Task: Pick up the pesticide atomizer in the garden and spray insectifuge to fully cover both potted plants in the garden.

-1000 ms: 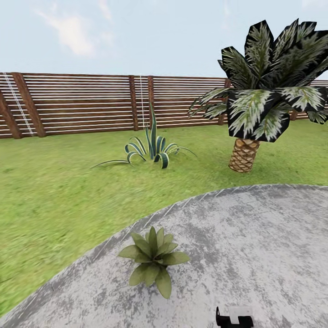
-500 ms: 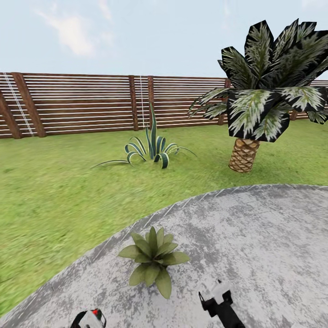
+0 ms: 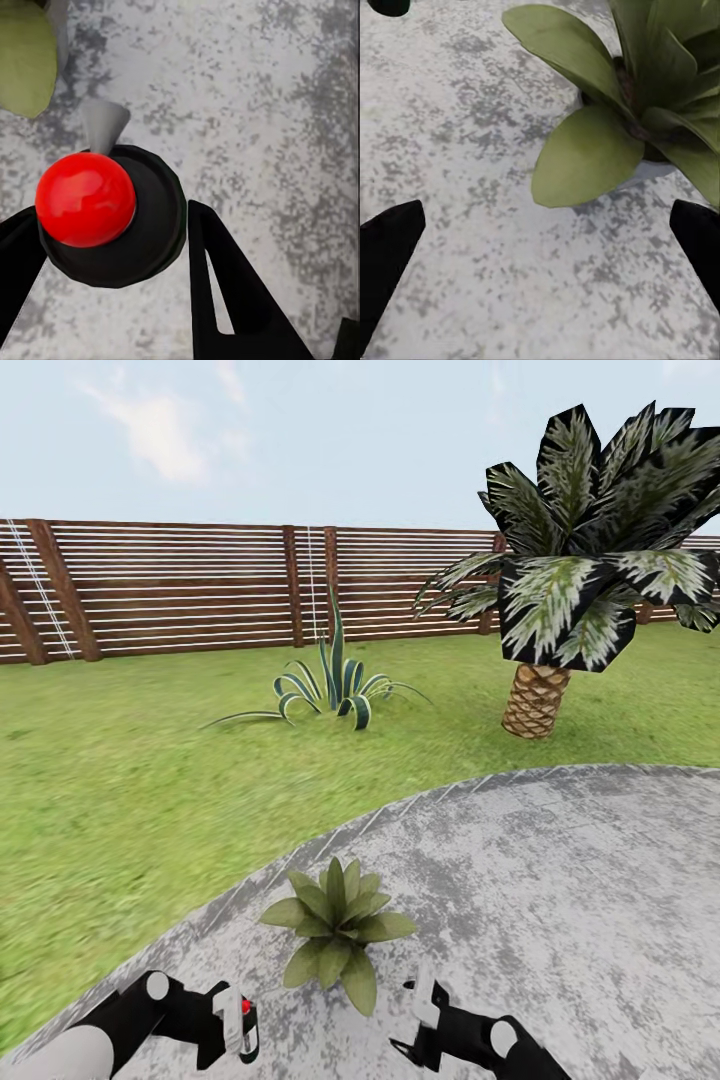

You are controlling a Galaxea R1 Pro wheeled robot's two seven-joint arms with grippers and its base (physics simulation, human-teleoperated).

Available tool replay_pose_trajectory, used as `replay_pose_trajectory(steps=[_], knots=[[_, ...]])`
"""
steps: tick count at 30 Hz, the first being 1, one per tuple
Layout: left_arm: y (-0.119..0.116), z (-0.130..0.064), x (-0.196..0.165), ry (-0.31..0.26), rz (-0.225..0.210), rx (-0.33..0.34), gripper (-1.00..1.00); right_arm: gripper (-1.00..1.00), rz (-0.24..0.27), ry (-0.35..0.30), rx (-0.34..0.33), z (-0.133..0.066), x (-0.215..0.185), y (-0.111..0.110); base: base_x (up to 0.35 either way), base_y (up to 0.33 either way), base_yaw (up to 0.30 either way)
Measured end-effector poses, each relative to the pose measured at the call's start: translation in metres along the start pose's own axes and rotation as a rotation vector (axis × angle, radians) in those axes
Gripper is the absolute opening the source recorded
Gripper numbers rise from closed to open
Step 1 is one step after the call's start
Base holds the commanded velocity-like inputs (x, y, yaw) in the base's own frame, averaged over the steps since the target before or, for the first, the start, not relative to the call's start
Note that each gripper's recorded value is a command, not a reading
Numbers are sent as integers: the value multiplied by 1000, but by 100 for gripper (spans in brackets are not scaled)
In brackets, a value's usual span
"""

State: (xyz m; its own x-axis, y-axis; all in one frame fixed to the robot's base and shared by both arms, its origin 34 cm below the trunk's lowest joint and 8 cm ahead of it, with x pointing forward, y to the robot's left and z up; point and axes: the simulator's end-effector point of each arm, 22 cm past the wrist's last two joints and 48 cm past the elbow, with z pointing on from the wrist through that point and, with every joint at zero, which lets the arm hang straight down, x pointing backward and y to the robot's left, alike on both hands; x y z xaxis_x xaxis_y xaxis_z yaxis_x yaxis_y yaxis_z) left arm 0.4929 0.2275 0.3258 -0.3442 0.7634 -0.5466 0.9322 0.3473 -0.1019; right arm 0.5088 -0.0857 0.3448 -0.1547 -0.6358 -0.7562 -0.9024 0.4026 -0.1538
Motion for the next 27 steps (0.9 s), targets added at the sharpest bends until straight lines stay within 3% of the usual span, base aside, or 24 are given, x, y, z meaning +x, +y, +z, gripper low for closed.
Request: replay_pose_trajectory(steps=[4, 5, 10, 18, 27], knots=[[4, -2, -2, 18, 39, 1, -100, -100, -4, -6, -11, 2, -5, 2, 0, 0, 0], [5, -2, -4, 18, 48, -1, -100, -100, -13, -18, -40, 6, -13, 10, 0, 0, 0], [0, 11, -34, -19, 79, 6, -100, -100, -61, -62, -106, 20, -48, 31, 0, 0, 0], [-5, 22, -59, -51, 105, 11, -100, -100, -67, -83, -119, 27, -62, 39, 0, 0, 0], [-20, 32, -57, -13, 154, 46, -100, -100, -68, -103, -120, 32, -75, 42, 0, 0, 0]])
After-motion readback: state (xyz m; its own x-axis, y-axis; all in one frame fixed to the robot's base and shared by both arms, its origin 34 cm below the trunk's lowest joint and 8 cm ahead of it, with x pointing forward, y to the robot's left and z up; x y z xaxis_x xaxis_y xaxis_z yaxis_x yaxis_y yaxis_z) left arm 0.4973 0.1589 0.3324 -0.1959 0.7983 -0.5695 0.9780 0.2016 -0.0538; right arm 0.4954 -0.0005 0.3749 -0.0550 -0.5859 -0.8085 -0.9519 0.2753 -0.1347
